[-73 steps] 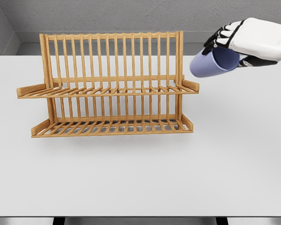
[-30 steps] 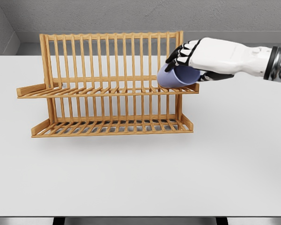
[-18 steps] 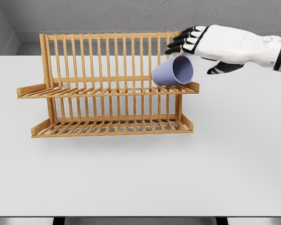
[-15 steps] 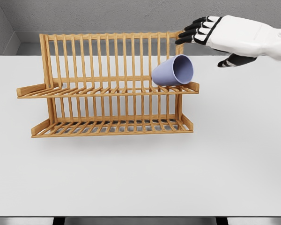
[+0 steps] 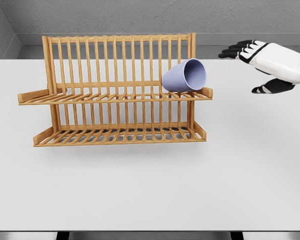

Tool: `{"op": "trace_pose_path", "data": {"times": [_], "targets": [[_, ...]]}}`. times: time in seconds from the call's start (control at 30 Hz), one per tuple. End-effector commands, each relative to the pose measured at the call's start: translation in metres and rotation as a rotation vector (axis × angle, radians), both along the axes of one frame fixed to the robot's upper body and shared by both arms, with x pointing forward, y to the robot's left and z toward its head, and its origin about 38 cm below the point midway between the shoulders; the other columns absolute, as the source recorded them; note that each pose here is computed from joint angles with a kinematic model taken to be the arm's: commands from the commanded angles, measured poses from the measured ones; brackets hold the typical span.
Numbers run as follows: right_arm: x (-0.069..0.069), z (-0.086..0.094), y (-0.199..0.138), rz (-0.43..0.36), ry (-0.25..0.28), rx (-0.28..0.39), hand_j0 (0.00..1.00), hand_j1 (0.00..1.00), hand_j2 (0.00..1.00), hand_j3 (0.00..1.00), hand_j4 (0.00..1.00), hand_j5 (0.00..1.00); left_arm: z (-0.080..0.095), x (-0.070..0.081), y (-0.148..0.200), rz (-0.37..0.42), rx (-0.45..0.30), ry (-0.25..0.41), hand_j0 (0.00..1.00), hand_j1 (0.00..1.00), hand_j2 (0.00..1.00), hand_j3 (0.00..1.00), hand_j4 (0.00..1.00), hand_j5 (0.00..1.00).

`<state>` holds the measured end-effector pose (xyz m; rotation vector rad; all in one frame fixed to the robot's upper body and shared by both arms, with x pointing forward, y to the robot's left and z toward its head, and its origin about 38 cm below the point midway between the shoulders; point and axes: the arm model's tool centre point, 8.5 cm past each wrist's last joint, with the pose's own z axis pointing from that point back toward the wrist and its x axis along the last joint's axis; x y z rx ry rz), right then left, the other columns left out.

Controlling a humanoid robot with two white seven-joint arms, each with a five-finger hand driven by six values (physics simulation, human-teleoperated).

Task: Right arm put cup on second shelf

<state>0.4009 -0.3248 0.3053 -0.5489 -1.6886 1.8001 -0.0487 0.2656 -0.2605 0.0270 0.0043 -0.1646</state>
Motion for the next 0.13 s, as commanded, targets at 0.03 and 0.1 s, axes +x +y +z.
{"op": "trace_pose_path", "data": {"times": [0.03,0.1], "targets": [[0.0003,-0.0028,0.0018,0.002,0.005,0.019,1.00,1.00,1.00,1.00,1.00,1.00,-0.0002,0.0024,0.0000,0.011,0.000,-0.005,1.00,1.00,1.00,1.00,1.00,1.00],[-0.0014,-0.0089,0.0006,0.000,0.020,0.018,1.00,1.00,1.00,1.00,1.00,1.00,-0.0001,0.0019,0.0003,0.016,0.002,-0.004,1.00,1.00,1.00,1.00,1.00,1.00]]}}
